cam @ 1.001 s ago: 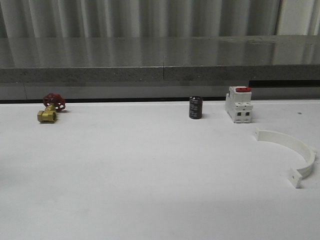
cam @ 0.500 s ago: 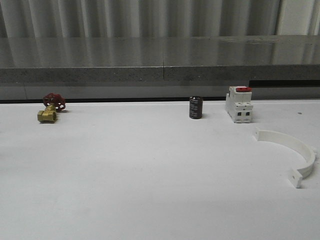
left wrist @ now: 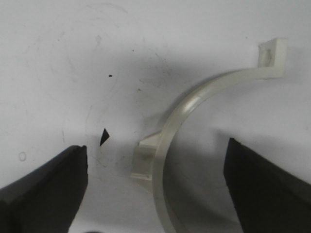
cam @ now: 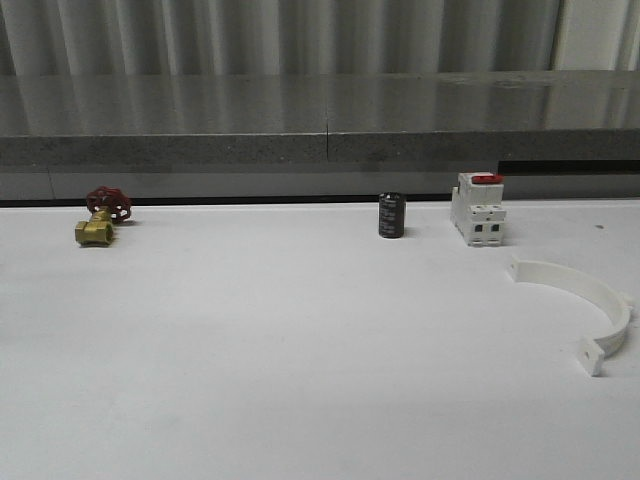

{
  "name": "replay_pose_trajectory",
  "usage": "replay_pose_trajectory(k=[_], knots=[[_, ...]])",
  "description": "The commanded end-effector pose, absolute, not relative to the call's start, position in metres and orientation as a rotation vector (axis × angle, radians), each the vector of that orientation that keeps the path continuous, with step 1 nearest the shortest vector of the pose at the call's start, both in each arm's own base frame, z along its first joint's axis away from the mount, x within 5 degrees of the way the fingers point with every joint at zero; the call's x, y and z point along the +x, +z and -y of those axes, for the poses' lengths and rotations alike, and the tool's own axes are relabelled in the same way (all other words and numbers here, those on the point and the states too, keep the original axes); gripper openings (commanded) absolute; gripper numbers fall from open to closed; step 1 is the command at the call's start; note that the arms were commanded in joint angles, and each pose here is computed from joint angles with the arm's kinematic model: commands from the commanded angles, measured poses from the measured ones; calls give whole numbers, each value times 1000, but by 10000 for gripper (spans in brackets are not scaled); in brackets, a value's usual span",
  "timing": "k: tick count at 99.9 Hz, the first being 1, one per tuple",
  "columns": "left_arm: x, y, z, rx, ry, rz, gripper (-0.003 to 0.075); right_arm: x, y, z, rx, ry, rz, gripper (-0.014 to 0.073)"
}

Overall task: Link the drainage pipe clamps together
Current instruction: 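Lower the left gripper and grasp the white clamp half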

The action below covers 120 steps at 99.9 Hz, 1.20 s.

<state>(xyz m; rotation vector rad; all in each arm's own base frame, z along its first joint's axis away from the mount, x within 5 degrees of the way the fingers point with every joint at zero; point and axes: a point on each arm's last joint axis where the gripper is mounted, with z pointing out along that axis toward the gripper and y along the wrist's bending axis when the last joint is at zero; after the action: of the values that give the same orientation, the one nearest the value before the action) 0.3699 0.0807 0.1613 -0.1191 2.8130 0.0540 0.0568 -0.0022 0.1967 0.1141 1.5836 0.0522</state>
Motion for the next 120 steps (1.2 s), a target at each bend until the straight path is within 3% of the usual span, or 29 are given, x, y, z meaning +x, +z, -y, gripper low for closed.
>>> replay_pose_trajectory(k=[1, 80, 90, 109, 120], knots=[[377, 181, -83, -133, 63, -2725, 564, 54, 211, 2, 99, 40, -1461, -67], [377, 176, -82, -143, 53, -2727, 557, 54, 211, 2, 99, 40, -1461, -67], [377, 176, -82, -144, 52, -2731, 469, 54, 211, 2, 99, 40, -1461, -67], [377, 176, -82, -144, 51, -2733, 201, 54, 211, 2, 99, 40, -1461, -67], [377, 176, -82, -144, 51, -2733, 88, 54, 211, 2, 99, 40, -1461, -67]])
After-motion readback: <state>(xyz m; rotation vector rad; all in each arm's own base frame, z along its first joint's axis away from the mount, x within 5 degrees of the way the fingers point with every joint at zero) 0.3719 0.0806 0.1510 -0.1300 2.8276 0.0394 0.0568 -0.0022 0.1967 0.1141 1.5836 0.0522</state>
